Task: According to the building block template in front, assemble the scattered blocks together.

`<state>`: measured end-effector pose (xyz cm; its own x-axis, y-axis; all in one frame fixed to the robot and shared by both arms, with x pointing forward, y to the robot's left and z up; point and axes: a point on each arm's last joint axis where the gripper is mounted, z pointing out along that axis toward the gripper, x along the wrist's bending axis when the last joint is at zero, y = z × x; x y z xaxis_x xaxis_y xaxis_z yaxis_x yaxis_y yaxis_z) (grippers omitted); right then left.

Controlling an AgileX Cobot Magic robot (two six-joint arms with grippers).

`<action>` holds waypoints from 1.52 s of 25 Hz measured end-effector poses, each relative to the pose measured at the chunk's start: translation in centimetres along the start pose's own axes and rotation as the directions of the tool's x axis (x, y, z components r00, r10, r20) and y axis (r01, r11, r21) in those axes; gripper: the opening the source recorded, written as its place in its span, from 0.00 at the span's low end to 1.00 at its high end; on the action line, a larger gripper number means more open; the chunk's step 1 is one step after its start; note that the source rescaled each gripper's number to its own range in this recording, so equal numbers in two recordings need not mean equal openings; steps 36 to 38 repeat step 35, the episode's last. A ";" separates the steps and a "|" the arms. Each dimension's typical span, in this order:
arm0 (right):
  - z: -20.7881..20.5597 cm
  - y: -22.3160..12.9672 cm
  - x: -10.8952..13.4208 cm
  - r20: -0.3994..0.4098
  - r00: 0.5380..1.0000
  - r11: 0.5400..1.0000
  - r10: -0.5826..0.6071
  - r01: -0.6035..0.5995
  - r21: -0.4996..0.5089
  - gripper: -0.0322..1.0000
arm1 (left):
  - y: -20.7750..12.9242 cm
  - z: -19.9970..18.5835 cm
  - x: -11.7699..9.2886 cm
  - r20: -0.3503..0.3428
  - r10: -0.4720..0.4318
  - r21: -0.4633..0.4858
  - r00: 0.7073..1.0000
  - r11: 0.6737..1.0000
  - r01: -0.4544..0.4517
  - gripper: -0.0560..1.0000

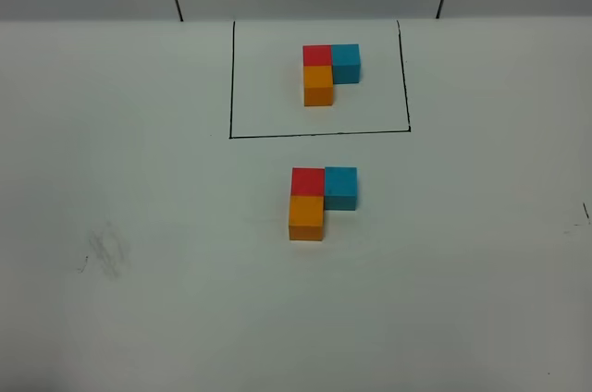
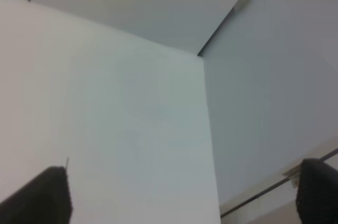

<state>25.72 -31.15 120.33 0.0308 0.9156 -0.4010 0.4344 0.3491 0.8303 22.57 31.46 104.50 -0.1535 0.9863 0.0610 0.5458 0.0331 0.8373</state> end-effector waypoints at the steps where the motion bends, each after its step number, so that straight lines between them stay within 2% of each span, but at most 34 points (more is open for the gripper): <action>1: -0.8 -1.0 0.4 -0.001 1.000 0.999 0.006 -0.006 -0.041 0.81 | 0.0 0.0 0.0 0.000 0.000 0.000 1.000 1.000 0.000 0.69; 6: -2.9 -5.6 2.4 -0.025 0.998 0.984 0.064 -0.067 -0.165 0.80 | 0.0 0.0 0.0 0.000 0.000 0.000 1.000 1.000 0.000 0.69; 10: -2.9 -8.8 3.9 -0.046 0.994 0.975 0.097 -0.104 -0.196 0.80 | 0.0 0.0 0.0 0.000 0.000 0.000 1.000 1.000 0.000 0.69; 16: 0.3 -11.0 5.8 -0.136 0.972 0.975 0.193 -0.206 -0.085 0.80 | 0.0 0.0 0.0 0.000 0.000 0.000 1.000 1.000 0.000 0.69; 22: 3.1 -12.9 7.0 -0.155 0.963 0.975 0.222 -0.221 0.025 0.80 | 0.0 0.0 0.0 0.000 0.000 0.000 1.000 1.000 0.000 0.69; 38: 3.3 -13.1 7.2 -0.158 0.962 0.974 0.225 -0.221 0.042 0.80 | 0.0 0.0 0.0 0.000 -0.001 0.000 1.000 1.000 0.001 0.69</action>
